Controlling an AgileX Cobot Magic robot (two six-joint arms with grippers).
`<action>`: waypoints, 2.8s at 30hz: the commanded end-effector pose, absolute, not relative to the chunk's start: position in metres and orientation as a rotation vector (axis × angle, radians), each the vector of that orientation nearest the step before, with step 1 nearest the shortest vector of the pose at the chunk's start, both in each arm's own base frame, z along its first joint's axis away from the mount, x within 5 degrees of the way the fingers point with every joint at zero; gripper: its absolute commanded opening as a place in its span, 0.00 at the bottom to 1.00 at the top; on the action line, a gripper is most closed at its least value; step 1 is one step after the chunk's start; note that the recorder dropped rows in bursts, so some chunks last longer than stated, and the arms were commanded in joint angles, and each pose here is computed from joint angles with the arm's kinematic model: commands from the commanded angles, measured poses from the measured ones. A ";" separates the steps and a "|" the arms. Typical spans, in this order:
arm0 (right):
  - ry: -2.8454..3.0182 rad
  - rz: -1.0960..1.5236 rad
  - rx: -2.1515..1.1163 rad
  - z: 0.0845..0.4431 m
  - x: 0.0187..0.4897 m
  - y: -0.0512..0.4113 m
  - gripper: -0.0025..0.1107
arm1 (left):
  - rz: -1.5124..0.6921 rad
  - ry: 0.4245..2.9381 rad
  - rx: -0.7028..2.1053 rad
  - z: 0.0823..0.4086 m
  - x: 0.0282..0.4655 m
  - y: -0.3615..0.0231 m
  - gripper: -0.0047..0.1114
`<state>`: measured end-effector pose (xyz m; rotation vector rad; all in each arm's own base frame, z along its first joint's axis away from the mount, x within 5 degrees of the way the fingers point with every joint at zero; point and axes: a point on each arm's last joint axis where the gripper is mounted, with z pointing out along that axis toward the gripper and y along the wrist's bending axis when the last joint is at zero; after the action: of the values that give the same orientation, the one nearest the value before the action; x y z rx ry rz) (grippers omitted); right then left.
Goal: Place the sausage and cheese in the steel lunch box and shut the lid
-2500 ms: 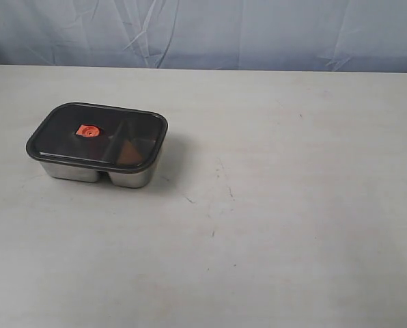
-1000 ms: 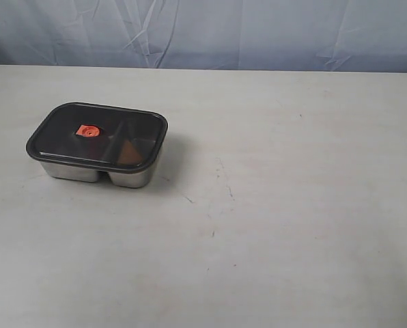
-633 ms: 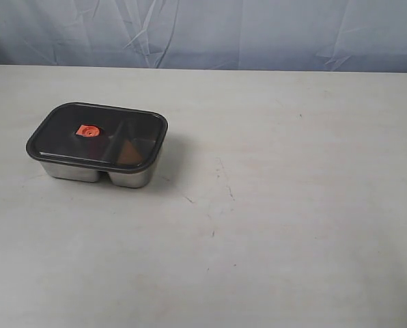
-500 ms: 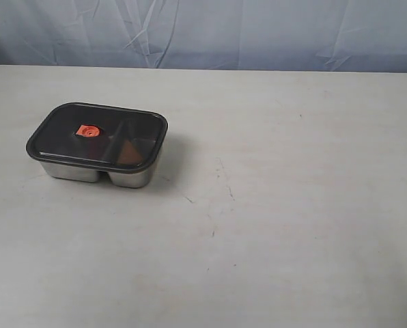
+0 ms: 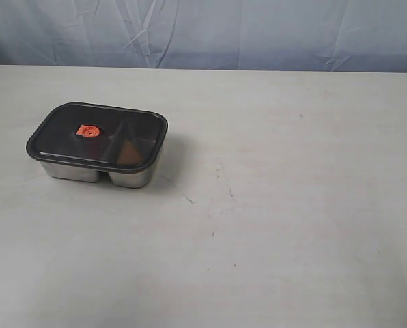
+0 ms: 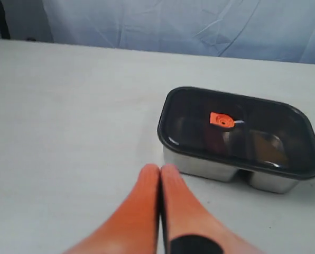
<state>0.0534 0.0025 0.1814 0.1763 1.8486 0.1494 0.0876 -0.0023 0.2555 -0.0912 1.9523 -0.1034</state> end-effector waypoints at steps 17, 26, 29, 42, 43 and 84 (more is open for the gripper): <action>1.836 0.141 0.176 0.181 0.053 0.002 0.01 | -0.135 1.882 -0.288 0.187 0.050 -0.003 0.04; 1.836 0.141 0.176 0.181 0.053 0.002 0.01 | -0.139 1.906 -0.299 0.178 0.050 -0.003 0.04; 1.836 0.141 0.176 0.181 0.053 0.002 0.01 | -0.139 1.906 -0.299 0.178 0.050 -0.003 0.04; 1.836 0.141 0.176 0.181 0.053 0.002 0.01 | -0.139 1.905 -0.299 0.178 0.051 -0.003 0.04; 1.836 0.141 0.176 0.181 0.053 0.002 0.01 | -0.139 1.905 -0.299 0.178 0.051 -0.003 0.04; 1.836 0.141 0.176 0.181 0.053 0.002 0.01 | -0.139 1.905 -0.299 0.178 0.051 -0.003 0.04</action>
<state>0.0534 0.0025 0.1814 0.1753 1.8486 0.1498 0.0505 -0.0033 0.1789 -0.2918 1.9160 -0.1392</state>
